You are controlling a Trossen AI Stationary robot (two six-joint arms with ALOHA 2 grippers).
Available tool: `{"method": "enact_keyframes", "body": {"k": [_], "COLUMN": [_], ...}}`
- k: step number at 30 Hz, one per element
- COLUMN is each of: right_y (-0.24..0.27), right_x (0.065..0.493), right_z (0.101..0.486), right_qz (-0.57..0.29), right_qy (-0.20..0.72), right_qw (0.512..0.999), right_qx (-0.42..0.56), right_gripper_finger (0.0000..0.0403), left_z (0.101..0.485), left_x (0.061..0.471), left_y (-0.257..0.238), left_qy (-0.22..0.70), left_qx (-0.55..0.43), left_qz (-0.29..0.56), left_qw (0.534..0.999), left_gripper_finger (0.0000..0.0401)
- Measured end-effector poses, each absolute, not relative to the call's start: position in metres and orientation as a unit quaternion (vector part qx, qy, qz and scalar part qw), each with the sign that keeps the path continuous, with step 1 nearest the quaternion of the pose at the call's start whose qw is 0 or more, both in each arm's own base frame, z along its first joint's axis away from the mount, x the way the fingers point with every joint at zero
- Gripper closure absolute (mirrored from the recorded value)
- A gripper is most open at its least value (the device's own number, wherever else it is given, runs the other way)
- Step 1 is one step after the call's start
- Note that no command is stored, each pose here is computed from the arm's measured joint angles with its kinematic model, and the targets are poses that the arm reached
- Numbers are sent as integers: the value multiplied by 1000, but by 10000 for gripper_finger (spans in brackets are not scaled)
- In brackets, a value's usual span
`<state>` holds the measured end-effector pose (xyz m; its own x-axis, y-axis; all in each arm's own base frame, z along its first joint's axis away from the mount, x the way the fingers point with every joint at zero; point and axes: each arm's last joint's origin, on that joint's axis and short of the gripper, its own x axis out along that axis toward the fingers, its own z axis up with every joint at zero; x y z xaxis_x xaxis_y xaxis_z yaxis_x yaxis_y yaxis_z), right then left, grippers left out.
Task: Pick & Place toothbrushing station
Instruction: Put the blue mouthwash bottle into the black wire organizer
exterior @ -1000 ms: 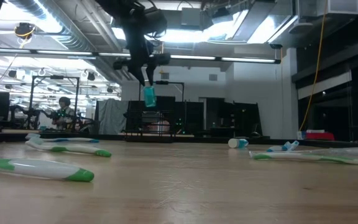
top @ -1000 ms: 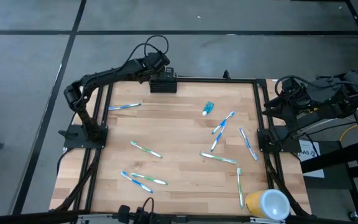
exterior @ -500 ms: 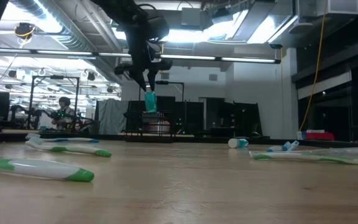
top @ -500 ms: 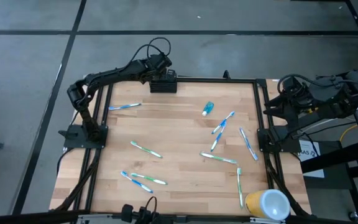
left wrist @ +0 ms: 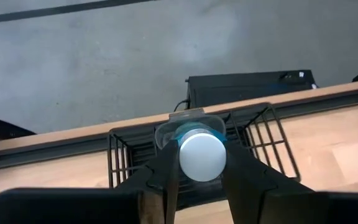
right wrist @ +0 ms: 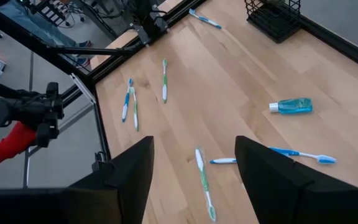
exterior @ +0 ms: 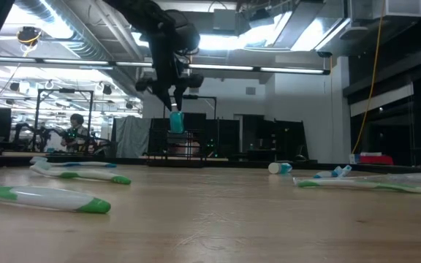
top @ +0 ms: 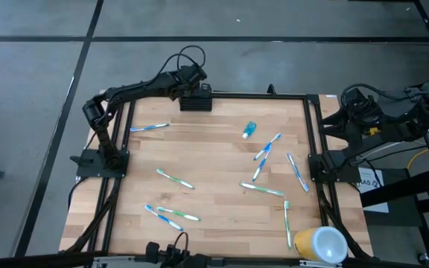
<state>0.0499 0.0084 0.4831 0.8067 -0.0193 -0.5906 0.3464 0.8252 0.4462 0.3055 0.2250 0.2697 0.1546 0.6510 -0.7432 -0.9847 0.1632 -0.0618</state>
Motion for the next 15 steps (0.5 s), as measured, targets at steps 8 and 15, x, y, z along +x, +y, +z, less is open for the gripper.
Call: {"method": "enact_keyframes", "body": {"k": [8, 15], "right_y": [8, 8], "right_x": [50, 50], "right_z": [483, 483], "right_qz": [-104, -105], "right_qy": [292, 291], "right_qw": [911, 913], "right_qx": [272, 266], "right_gripper_finger": [175, 175], "left_z": [268, 268], "left_x": [305, 304], "left_y": [226, 227], "left_qy": [296, 297], "left_qx": [-284, -285], "left_qz": [583, 586], "left_qw": [701, 698], "left_gripper_finger": [309, 301]}}
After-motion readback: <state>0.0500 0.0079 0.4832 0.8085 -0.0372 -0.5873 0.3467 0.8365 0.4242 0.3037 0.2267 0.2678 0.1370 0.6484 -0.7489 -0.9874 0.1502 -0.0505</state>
